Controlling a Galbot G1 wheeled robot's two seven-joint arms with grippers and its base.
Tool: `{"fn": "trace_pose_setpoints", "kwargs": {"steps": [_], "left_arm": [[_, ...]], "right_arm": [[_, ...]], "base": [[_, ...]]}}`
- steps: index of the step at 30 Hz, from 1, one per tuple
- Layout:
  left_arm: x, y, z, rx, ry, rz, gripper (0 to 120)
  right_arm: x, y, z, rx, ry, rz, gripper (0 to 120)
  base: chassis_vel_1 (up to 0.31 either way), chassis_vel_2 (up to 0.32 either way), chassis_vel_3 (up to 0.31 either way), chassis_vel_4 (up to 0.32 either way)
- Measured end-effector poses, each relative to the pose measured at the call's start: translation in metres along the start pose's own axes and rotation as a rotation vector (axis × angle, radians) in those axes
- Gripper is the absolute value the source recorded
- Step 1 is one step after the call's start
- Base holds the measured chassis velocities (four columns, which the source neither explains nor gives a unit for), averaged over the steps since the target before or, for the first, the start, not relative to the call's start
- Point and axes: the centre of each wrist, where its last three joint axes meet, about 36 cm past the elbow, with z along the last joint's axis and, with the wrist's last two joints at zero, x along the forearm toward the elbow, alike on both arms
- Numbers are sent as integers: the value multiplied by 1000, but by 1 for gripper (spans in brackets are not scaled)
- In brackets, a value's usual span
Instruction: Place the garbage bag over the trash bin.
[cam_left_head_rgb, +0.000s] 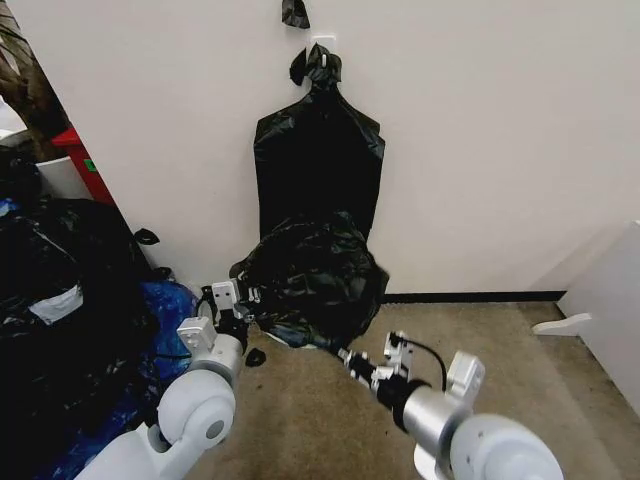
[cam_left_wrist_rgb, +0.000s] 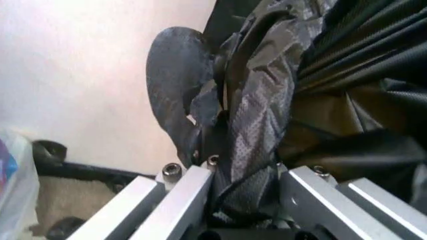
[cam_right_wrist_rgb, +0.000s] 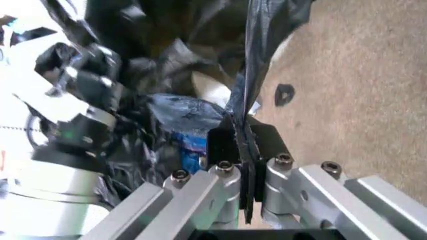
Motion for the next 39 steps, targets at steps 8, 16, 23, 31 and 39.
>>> {"fn": "trace_pose_setpoints", "kwargs": {"steps": [8,16,23,31,39], "left_arm": [[4,-4,-11,61,38,-8,0],[10,-8,-18,100,80,7,0],[16,-12,-21,117,113,11,0],[21,-16,-25,154,157,5,0],[16,-12,-21,157,172,-22,0]], "right_arm": [[-38,-29,19,48,61,76,0],[-89,-65,22,161,25,139,0],[-116,-97,15,299,-45,178,0],[-122,-122,14,368,-101,246,0],[-102,-119,24,528,-147,265,13]], "base": [[0,0,0,0],[0,0,0,0],[0,0,0,0],[0,0,0,0],[0,0,0,0]]}}
